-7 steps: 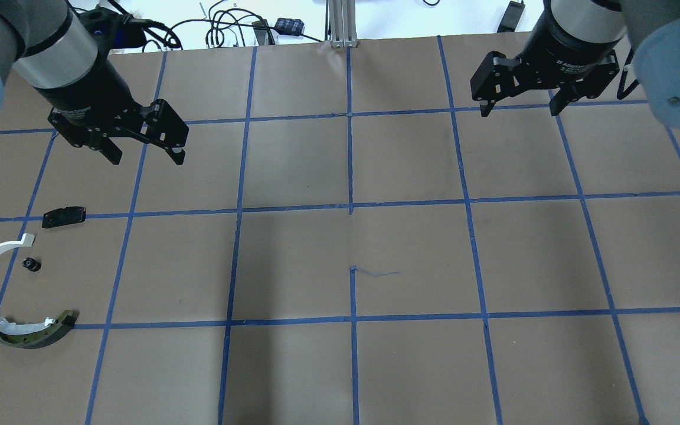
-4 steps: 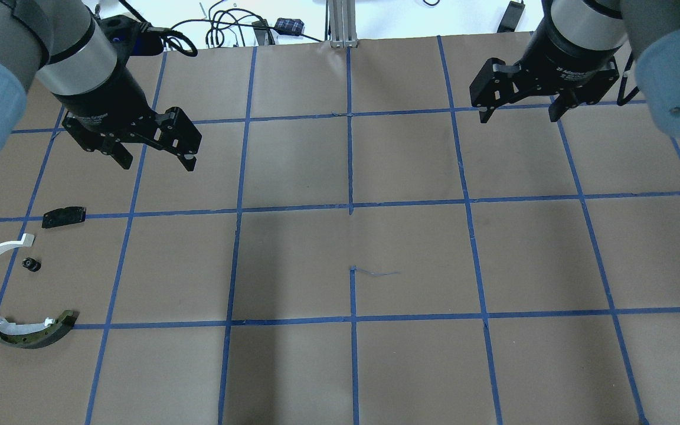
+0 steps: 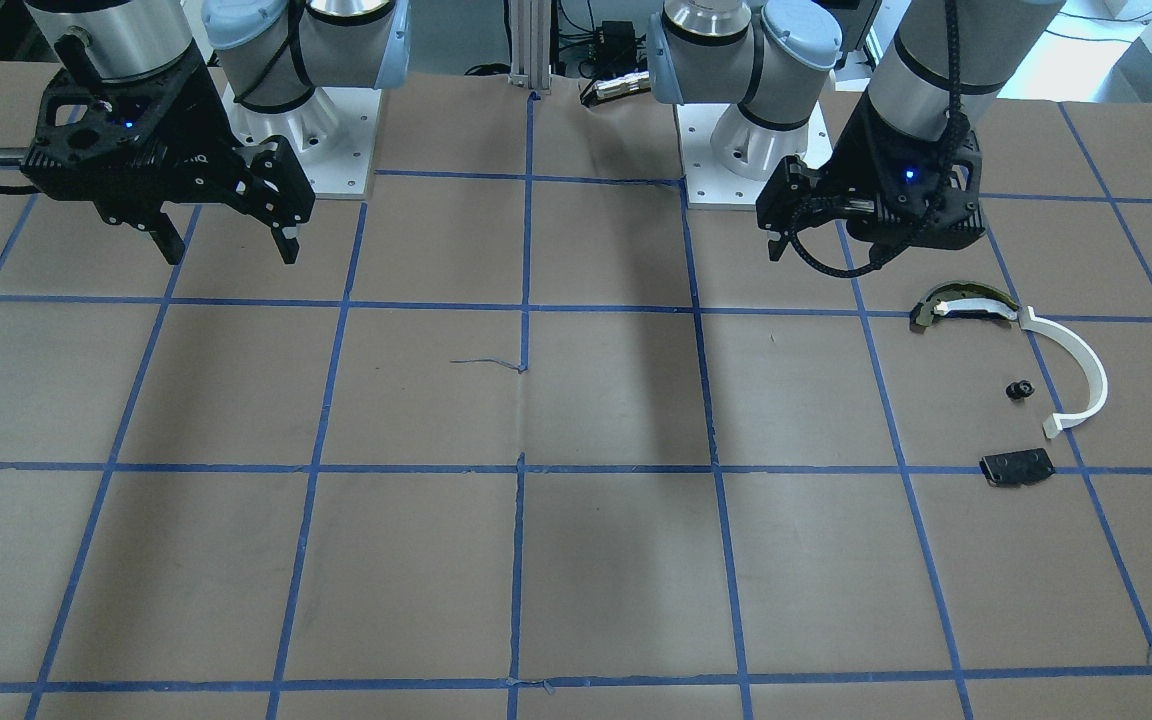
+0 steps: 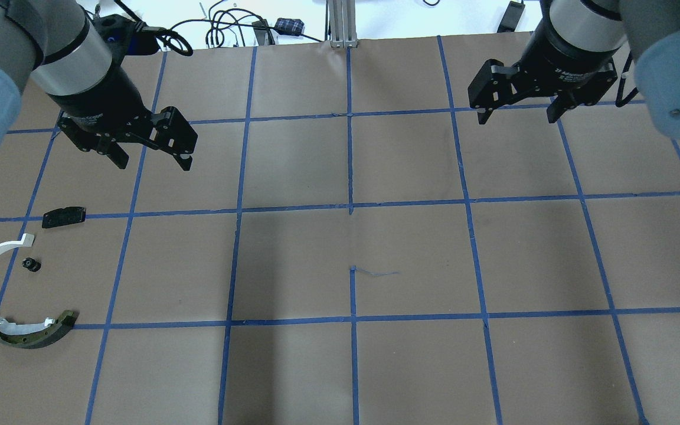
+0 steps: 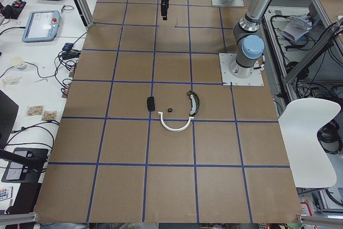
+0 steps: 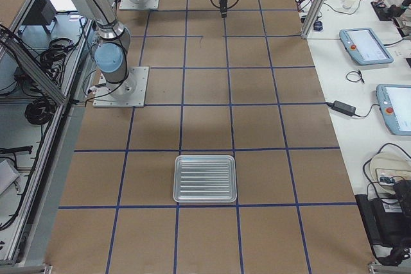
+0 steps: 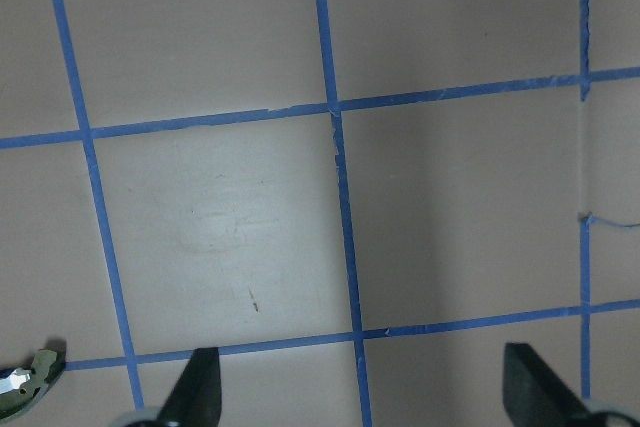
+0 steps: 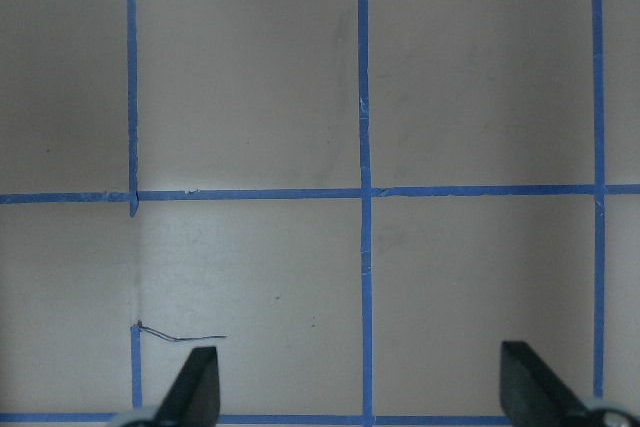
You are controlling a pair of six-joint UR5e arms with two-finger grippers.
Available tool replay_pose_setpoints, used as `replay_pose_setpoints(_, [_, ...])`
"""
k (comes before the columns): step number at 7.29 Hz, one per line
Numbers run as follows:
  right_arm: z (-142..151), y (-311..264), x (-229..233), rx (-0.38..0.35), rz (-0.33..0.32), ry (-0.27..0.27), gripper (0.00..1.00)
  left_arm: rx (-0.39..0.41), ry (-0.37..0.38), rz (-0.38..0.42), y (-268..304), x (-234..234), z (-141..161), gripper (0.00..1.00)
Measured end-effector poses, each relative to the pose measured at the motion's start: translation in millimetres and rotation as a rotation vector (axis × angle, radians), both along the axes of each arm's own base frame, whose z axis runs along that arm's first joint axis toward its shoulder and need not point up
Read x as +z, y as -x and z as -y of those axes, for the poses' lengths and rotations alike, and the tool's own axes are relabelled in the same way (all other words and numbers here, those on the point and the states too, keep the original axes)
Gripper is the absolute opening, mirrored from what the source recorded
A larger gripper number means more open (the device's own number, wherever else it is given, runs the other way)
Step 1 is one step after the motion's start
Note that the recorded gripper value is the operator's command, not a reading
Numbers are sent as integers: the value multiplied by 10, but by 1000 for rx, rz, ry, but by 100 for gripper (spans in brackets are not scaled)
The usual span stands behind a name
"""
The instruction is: Place bearing gear from tray to pile
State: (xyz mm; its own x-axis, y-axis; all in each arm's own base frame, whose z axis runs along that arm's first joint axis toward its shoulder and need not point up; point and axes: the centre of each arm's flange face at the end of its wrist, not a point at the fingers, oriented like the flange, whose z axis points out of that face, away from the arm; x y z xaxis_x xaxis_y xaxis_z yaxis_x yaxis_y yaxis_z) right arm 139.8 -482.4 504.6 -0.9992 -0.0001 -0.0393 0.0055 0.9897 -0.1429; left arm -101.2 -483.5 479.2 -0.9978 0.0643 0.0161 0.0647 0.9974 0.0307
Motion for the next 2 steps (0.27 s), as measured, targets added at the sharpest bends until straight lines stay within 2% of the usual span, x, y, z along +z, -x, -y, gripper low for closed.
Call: replay_pose_setpoints(2, [-18, -39, 0, 8, 0, 0, 100, 16, -1, 3, -40, 3, 3, 100])
